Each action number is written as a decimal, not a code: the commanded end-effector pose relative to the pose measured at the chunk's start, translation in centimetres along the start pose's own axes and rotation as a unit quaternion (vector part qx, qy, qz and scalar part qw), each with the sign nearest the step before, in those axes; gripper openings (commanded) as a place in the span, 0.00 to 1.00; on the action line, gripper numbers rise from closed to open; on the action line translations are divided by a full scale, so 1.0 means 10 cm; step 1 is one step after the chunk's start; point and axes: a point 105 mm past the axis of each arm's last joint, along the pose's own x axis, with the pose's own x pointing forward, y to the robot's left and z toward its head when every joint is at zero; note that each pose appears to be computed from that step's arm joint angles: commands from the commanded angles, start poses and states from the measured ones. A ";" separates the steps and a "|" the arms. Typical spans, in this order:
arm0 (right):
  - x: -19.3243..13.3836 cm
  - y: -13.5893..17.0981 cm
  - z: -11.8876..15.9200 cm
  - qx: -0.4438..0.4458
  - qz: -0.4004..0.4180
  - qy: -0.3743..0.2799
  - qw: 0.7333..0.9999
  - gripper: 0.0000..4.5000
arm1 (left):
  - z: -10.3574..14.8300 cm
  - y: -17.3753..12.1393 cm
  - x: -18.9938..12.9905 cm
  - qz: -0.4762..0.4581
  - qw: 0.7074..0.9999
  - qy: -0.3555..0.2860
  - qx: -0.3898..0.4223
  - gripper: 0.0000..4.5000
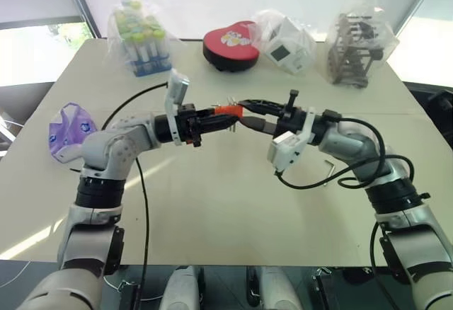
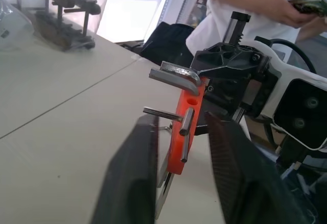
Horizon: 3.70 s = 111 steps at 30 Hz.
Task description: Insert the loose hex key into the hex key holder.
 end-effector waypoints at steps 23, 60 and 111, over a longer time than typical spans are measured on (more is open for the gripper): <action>-0.38 0.17 -0.36 0.127 0.079 0.138 0.979 0.99 | 0.09 -0.08 0.13 0.011 0.991 -0.031 0.131 0.00; -1.86 1.11 -0.51 0.645 -0.140 0.615 0.432 0.99 | -0.12 -0.05 0.26 0.070 0.983 -0.057 0.162 0.00; -0.07 -0.24 -0.03 0.639 -0.343 -0.045 0.687 0.02 | -0.10 0.09 0.34 0.072 0.984 -0.035 0.161 0.00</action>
